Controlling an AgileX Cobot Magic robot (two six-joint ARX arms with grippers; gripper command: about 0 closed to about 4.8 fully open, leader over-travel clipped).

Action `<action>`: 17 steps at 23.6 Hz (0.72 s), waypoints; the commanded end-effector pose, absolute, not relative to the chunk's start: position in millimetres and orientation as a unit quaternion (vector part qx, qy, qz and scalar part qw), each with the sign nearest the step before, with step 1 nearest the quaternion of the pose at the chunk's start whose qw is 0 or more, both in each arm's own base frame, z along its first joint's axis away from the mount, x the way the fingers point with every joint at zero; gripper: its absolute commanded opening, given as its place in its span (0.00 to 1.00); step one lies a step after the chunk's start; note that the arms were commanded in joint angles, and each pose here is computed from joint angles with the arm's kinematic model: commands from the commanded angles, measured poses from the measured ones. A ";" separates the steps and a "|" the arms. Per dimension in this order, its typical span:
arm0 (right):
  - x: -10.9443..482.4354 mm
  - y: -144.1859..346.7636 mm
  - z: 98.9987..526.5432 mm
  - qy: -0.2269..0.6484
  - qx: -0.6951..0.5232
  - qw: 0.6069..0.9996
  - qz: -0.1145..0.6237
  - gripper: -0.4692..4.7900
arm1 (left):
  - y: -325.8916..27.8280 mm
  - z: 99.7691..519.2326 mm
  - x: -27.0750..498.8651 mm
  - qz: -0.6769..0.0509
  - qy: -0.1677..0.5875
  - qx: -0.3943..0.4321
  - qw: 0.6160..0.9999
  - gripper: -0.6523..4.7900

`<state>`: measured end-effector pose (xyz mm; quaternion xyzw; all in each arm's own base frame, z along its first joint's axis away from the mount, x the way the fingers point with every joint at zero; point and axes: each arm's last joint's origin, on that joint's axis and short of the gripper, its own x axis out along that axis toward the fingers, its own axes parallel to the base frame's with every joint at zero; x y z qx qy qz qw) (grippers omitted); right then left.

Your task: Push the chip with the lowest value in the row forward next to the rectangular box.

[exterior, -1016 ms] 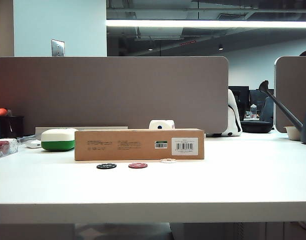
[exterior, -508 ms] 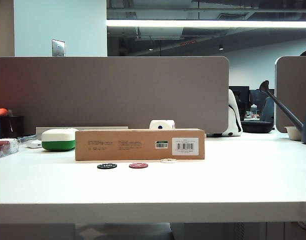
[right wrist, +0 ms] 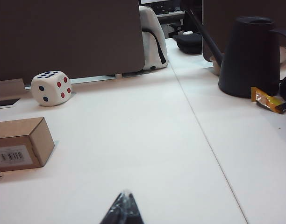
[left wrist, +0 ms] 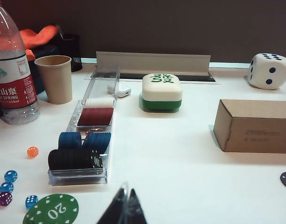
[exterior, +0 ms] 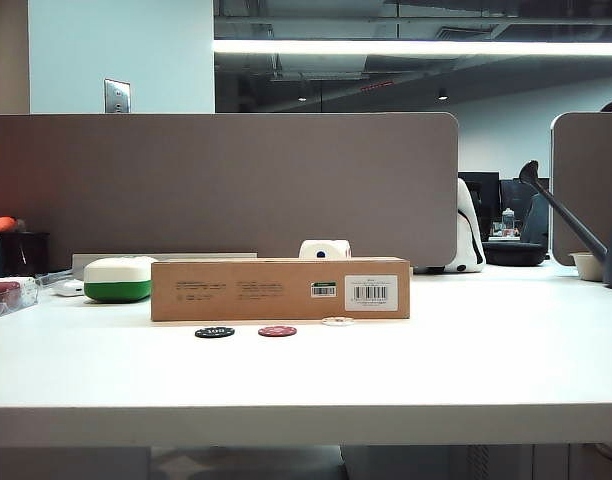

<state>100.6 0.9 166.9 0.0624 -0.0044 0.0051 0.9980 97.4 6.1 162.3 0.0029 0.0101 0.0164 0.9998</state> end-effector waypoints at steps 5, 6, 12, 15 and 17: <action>97.4 -1.8 160.4 0.018 0.062 0.998 0.001 0.07 | 5.9 164.5 97.2 0.014 0.005 0.003 1.000 0.11; 97.4 -1.7 160.2 0.019 0.061 0.998 0.002 0.07 | 5.9 164.5 97.2 0.014 0.004 0.003 1.000 0.11; 97.4 -1.7 160.1 0.019 0.022 1.000 0.002 0.07 | 5.9 164.5 97.2 0.014 0.005 0.003 1.000 0.11; 97.4 -1.6 160.1 0.019 0.023 1.000 0.001 0.07 | 5.9 164.5 97.2 0.014 0.005 0.003 1.000 0.11; 97.4 -1.6 160.0 0.019 0.024 1.000 0.001 0.07 | 5.9 164.5 97.2 0.014 0.005 0.003 1.000 0.11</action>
